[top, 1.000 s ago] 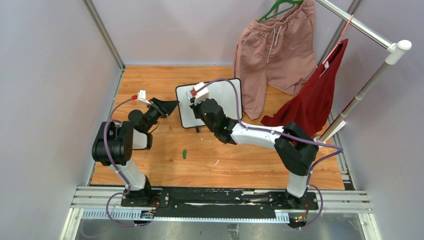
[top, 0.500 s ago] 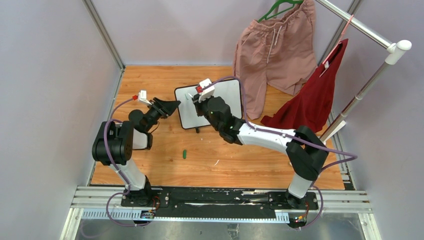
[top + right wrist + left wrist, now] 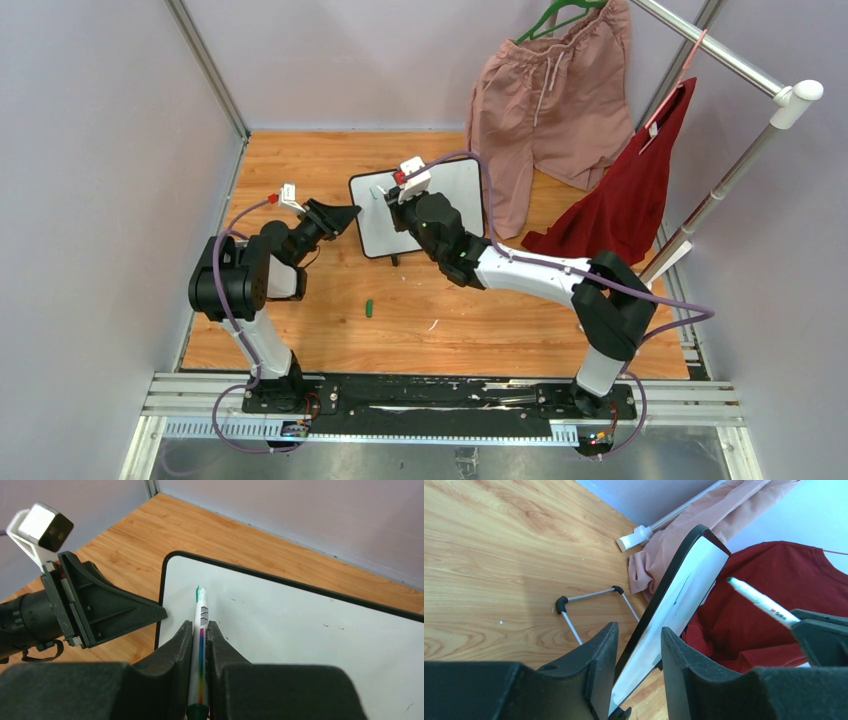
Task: Write a sentence on the whiteboard
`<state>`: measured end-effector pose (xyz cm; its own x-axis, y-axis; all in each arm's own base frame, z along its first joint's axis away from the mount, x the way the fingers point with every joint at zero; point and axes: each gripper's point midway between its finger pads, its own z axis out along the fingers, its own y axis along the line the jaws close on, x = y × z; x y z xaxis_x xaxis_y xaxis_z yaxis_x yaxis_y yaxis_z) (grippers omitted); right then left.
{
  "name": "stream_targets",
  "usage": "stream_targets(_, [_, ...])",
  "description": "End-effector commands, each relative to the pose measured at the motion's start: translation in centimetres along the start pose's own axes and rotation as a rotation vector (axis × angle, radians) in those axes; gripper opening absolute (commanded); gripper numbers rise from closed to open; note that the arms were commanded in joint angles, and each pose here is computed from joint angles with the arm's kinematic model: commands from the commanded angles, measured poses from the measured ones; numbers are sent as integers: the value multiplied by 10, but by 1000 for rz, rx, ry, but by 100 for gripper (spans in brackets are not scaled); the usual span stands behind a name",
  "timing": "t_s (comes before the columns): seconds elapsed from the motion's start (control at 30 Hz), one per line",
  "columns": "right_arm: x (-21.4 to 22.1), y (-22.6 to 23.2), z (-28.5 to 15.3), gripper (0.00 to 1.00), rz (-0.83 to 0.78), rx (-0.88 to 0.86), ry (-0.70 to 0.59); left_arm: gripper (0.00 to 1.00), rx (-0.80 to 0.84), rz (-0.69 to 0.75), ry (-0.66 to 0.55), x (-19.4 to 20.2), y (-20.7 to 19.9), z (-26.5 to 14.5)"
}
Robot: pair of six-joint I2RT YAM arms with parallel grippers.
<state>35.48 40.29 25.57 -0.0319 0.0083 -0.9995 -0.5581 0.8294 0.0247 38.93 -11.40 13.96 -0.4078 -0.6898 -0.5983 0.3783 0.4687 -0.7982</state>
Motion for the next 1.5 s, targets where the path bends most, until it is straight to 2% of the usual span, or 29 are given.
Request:
stream_targets(0.0, [-3, -10, 9, 0, 0, 42, -5, 41, 41, 34, -14, -4, -7, -1])
stream_targets(0.5, [14, -14, 17, 0, -12, 68, 34, 35, 45, 28, -15, -4, -7, -1])
stream_targets(1.47, [53, 1, 9, 0, -5, 6, 139, 31, 61, 24, -20, -5, -11, -1])
